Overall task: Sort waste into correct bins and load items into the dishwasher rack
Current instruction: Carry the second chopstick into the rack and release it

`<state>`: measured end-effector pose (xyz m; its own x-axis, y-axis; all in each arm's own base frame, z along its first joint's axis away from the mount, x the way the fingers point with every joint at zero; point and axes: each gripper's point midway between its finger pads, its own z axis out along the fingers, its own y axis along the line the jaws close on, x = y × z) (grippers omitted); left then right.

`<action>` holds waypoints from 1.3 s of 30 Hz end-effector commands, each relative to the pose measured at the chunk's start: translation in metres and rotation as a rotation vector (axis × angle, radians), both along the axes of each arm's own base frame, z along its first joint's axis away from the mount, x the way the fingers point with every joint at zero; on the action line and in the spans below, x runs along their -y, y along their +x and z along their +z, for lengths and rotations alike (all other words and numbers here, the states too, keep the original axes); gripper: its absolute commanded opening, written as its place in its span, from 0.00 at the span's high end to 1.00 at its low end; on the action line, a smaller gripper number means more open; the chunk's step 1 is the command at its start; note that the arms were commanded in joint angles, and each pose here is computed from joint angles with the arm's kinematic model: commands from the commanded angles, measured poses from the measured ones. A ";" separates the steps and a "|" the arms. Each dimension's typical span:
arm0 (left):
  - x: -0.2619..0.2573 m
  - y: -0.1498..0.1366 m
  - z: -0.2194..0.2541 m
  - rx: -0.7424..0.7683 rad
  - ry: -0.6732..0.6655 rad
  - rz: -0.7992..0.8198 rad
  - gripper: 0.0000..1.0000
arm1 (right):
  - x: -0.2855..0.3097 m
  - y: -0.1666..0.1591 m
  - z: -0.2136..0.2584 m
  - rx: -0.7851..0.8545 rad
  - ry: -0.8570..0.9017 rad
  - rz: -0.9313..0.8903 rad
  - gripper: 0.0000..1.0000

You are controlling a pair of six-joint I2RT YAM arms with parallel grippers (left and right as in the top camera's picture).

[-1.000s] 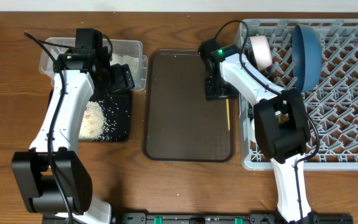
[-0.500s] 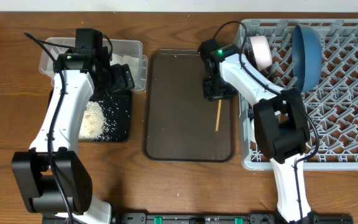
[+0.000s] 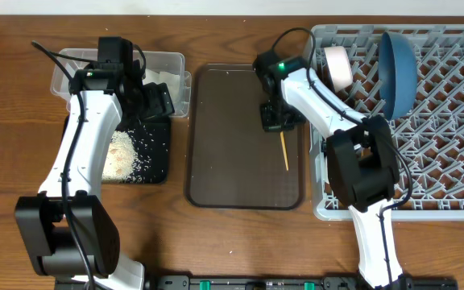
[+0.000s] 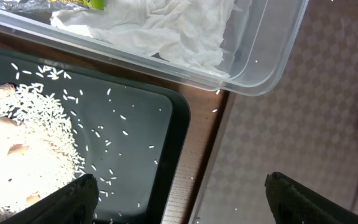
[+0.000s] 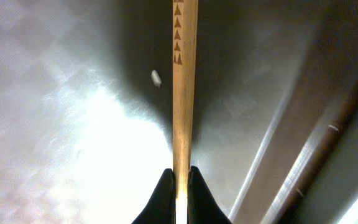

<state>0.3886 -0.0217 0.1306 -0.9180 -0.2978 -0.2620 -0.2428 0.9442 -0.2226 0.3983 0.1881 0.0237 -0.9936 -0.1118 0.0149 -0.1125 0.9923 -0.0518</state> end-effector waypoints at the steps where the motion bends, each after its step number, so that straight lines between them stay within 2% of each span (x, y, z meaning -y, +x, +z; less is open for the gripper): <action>1: -0.003 0.002 0.006 0.017 0.015 -0.002 0.12 | -0.008 0.022 0.096 0.196 0.080 0.082 0.99; 5: -0.003 0.002 0.006 0.016 0.015 -0.002 0.12 | 0.017 0.018 0.176 0.346 0.038 0.099 0.99; 10: -0.003 0.002 0.006 0.017 0.015 -0.002 0.12 | 0.080 -0.001 0.221 0.409 -0.145 0.026 0.99; 20: -0.003 0.002 0.006 0.016 0.015 -0.002 0.12 | 0.155 -0.025 0.183 0.231 -0.318 -0.167 0.99; 29: -0.003 0.002 0.006 0.017 0.015 -0.002 0.12 | 0.183 -0.033 0.149 0.154 -0.374 -0.196 0.99; 39: -0.003 0.002 0.006 0.017 0.015 -0.002 0.12 | 0.203 -0.040 0.137 0.098 -0.410 -0.187 0.99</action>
<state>0.3887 -0.0216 0.1306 -0.9179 -0.2978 -0.2624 -0.2428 0.9443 -0.2223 0.3583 -0.0018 0.1576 -0.9948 0.0671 -0.0765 0.0932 0.9024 -0.4207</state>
